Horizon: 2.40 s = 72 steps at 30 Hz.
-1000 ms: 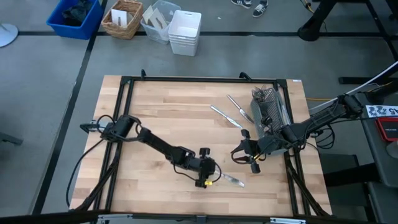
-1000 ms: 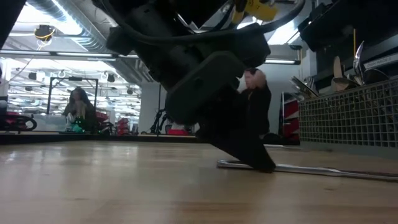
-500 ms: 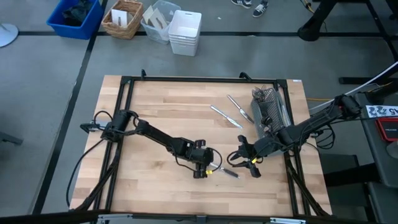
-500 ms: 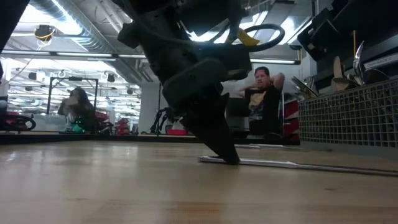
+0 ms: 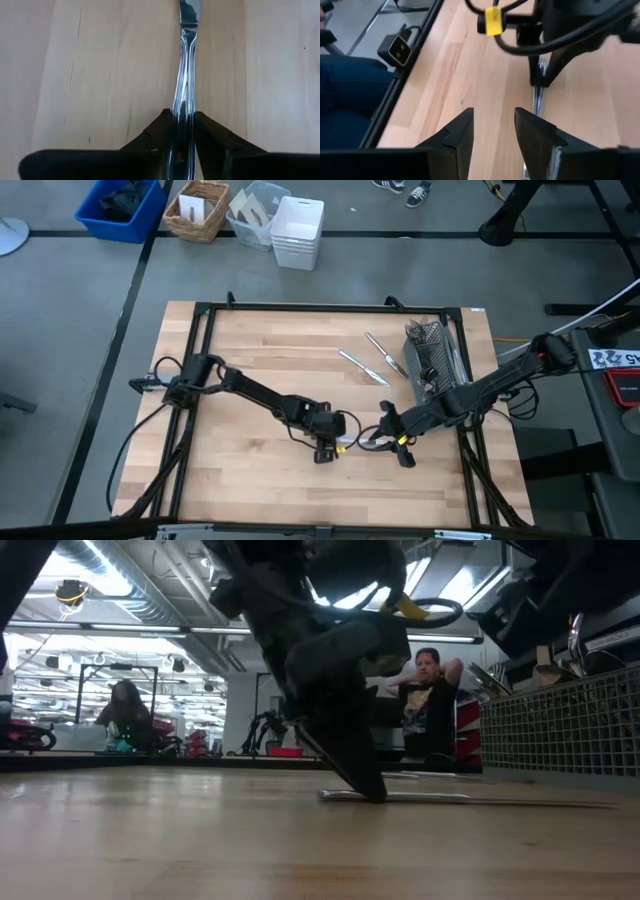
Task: Sort silverware
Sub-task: Put the bottom knife into the middle section of the utensil holder
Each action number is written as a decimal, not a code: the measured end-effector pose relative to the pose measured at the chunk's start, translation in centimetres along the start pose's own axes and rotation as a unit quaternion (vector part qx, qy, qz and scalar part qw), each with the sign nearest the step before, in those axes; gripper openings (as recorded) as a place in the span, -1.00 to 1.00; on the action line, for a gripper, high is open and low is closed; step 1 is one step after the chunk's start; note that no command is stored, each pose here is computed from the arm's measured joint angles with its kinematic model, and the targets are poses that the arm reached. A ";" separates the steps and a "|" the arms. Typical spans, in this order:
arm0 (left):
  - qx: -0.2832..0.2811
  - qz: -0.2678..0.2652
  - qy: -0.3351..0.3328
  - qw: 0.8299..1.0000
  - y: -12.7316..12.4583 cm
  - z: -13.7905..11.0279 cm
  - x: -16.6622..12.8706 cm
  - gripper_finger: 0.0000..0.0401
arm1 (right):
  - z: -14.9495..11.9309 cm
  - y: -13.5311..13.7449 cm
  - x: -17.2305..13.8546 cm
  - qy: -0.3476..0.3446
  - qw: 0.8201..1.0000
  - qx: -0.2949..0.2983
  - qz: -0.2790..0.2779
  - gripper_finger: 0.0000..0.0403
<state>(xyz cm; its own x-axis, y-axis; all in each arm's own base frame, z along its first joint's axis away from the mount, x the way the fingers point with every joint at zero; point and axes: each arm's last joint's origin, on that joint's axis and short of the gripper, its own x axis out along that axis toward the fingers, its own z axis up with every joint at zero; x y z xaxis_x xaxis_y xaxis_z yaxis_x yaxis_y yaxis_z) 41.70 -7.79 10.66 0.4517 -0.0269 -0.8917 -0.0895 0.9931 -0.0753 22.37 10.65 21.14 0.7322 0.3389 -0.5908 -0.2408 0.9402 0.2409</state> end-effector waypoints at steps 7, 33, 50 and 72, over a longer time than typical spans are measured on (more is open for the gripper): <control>-0.018 -0.034 0.004 0.999 0.7 1.5 -0.6 -0.68 | -0.2 -0.1 0.4 0.011 1.000 0.000 0.000 -0.28; -0.103 -0.135 0.031 0.985 2.3 3.2 -1.2 -0.67 | -3.8 -1.4 4.2 0.143 0.985 -0.052 -0.081 -0.28; -0.112 -0.147 0.036 0.982 2.4 3.2 -1.2 -0.67 | -5.7 -2.4 6.5 0.188 0.962 -0.117 -0.156 -0.29; -0.071 -0.178 0.020 0.981 2.1 3.5 -1.4 -0.64 | -5.8 -2.5 6.7 0.186 0.964 -0.115 -0.150 -0.93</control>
<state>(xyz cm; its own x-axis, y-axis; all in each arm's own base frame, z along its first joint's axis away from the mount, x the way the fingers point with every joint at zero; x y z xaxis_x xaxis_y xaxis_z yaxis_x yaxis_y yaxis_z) 44.03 -5.22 13.28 0.4416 -0.3760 -0.8146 -0.0571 0.8943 -0.4437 24.16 10.79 12.17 0.5224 -0.0015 -0.8527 -0.2200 0.9659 -0.1365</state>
